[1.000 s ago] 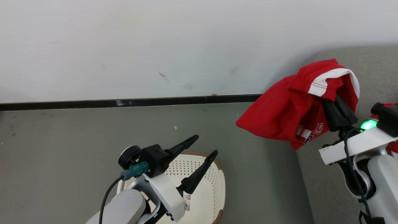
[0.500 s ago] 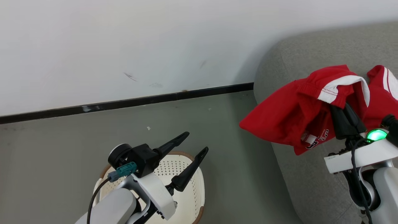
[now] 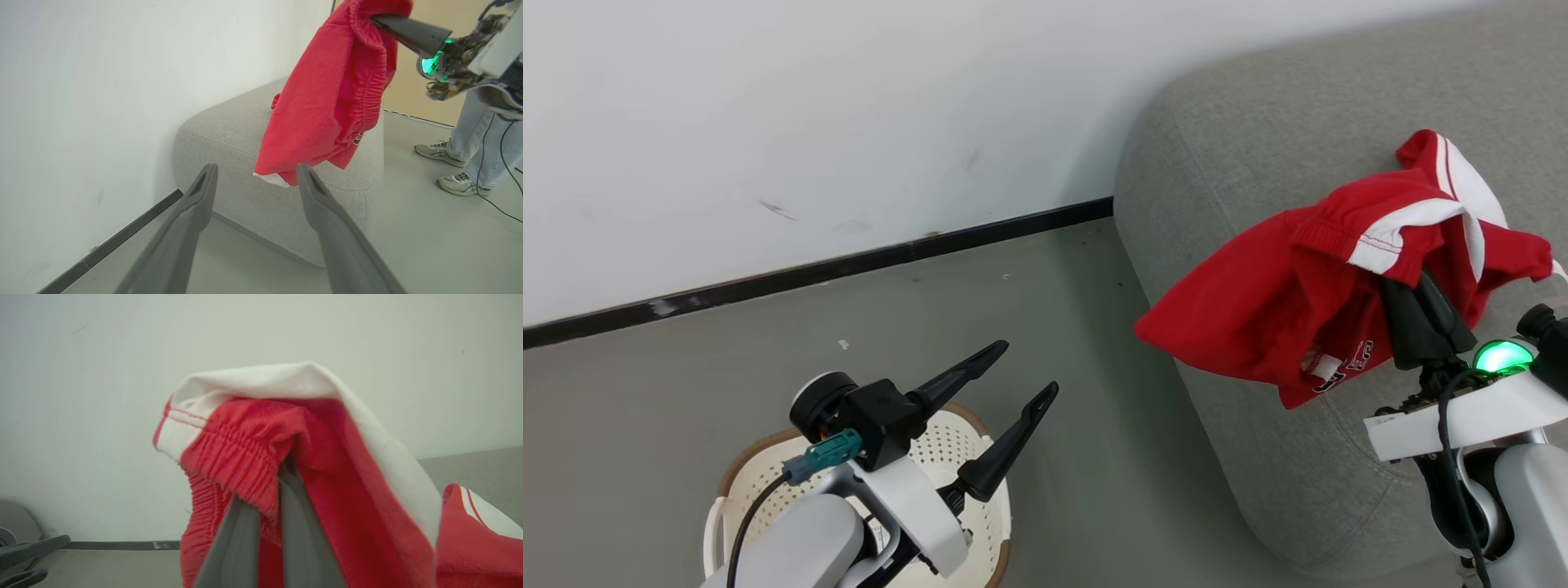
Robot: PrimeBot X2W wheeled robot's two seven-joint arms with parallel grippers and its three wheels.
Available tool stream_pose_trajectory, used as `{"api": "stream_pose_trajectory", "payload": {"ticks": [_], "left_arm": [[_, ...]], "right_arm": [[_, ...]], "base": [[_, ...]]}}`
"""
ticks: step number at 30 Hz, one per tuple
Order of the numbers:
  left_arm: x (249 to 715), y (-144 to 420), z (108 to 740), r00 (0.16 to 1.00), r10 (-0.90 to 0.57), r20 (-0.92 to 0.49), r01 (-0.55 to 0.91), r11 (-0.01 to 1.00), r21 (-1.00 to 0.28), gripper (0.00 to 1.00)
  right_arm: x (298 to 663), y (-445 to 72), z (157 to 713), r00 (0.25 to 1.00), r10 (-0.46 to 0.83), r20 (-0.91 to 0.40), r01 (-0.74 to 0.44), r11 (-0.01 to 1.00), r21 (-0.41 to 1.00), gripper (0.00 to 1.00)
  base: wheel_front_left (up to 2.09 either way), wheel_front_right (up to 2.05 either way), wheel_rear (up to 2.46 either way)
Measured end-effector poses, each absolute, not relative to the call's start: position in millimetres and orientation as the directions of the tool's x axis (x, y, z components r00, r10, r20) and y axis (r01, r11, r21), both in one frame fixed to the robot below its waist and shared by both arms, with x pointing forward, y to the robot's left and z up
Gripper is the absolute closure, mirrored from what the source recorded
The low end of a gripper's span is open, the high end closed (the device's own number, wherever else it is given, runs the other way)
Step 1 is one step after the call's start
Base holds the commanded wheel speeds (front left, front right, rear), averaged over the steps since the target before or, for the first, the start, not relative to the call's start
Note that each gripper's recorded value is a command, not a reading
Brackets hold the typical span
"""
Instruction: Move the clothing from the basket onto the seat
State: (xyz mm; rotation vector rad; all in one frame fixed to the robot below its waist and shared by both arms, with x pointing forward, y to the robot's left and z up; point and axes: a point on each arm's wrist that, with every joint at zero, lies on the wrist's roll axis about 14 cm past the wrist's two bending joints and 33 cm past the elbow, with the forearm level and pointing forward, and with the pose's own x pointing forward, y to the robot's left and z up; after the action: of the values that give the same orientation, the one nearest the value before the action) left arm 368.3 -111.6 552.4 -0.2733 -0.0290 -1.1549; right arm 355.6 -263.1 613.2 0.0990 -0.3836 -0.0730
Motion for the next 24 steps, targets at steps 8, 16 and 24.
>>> {"api": "stream_pose_trajectory", "payload": {"ticks": [8, 16, 24], "left_arm": [[366.9, -120.0, 550.1, 0.374, -0.911, 0.172, 0.919, 0.340, -0.199, 0.00], [357.5, -129.5, 543.6, 0.325, -0.931, 0.168, 0.935, 0.290, -0.204, 0.00], [356.6, -132.9, 542.3, 0.302, -0.936, 0.178, 0.943, 0.266, -0.200, 0.00]], "right_arm": [[346.3, -269.1, 613.9, 0.923, -0.110, 0.368, 0.078, 0.992, 0.102, 1.00], [344.3, -279.5, 631.6, 0.907, -0.119, 0.404, 0.088, 0.992, 0.095, 1.00], [353.5, -296.2, 654.7, 0.896, -0.089, 0.434, 0.088, 0.996, 0.021, 1.00]], "base": [[0.00, 0.00, 0.00], [0.00, 0.00, 0.00], [0.00, 0.00, 0.00]]}}
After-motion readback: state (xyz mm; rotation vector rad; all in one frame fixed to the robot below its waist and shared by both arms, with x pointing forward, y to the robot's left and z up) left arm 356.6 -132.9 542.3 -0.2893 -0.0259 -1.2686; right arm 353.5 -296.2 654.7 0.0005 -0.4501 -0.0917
